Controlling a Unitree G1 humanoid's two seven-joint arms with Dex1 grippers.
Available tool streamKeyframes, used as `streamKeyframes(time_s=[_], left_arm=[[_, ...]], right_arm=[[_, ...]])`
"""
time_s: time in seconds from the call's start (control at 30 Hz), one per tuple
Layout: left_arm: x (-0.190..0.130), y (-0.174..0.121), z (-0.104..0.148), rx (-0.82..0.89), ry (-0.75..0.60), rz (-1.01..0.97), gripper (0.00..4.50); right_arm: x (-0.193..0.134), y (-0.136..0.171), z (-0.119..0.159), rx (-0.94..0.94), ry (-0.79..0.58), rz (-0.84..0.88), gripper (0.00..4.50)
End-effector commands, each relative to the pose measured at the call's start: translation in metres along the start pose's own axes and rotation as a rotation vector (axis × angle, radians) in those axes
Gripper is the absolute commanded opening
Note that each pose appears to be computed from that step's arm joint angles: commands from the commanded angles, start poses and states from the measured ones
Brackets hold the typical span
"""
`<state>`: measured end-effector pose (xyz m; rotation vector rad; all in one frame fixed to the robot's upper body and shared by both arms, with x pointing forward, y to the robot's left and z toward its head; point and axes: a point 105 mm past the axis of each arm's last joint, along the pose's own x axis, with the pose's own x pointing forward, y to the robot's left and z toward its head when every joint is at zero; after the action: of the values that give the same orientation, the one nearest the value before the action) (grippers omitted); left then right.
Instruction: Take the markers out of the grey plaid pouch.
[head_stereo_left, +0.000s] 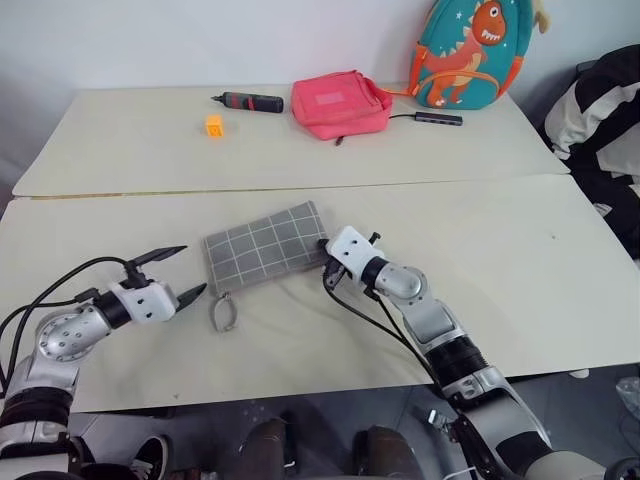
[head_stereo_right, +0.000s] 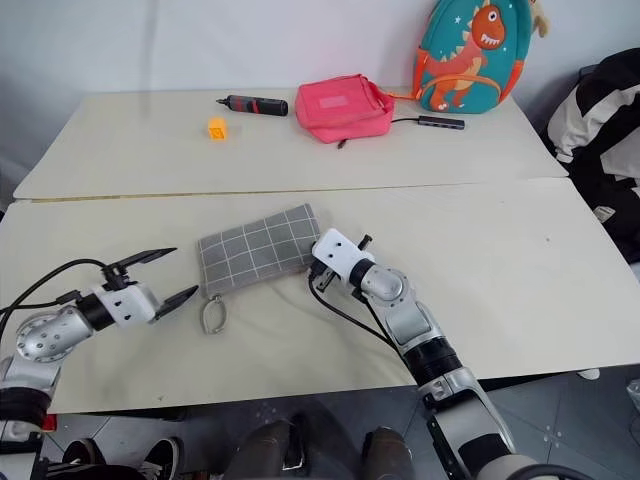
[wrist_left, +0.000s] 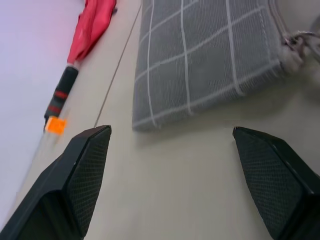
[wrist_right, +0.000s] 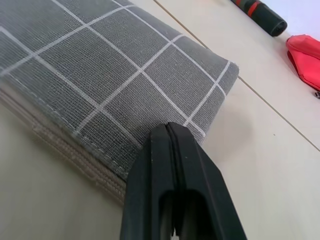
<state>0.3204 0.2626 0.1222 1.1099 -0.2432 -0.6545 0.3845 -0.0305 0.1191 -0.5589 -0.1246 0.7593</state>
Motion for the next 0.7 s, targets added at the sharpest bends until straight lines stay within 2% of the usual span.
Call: streamKeyframes(time_s=[0.03,0.33,0.5,0.7], left_arm=[[0.011,-0.02,-0.002,-0.019,-0.012,-0.079,4.19],[0.036,-0.028,0.014,0.044,-0.106,-0.178,4.19],[0.031,-0.047,0.027,0.186,-0.191,-0.347,4.19],[0.026,-0.048,0.021,0.268,-0.168,-0.404,4.19]], right_arm=[[-0.004,-0.004,0.002,0.009,-0.006,-0.01,0.02],[-0.004,-0.006,0.007,0.031,-0.024,-0.02,0.02],[-0.006,-0.006,0.007,0.032,-0.02,-0.017,0.02],[-0.006,-0.006,0.008,0.043,-0.024,-0.017,0.02]])
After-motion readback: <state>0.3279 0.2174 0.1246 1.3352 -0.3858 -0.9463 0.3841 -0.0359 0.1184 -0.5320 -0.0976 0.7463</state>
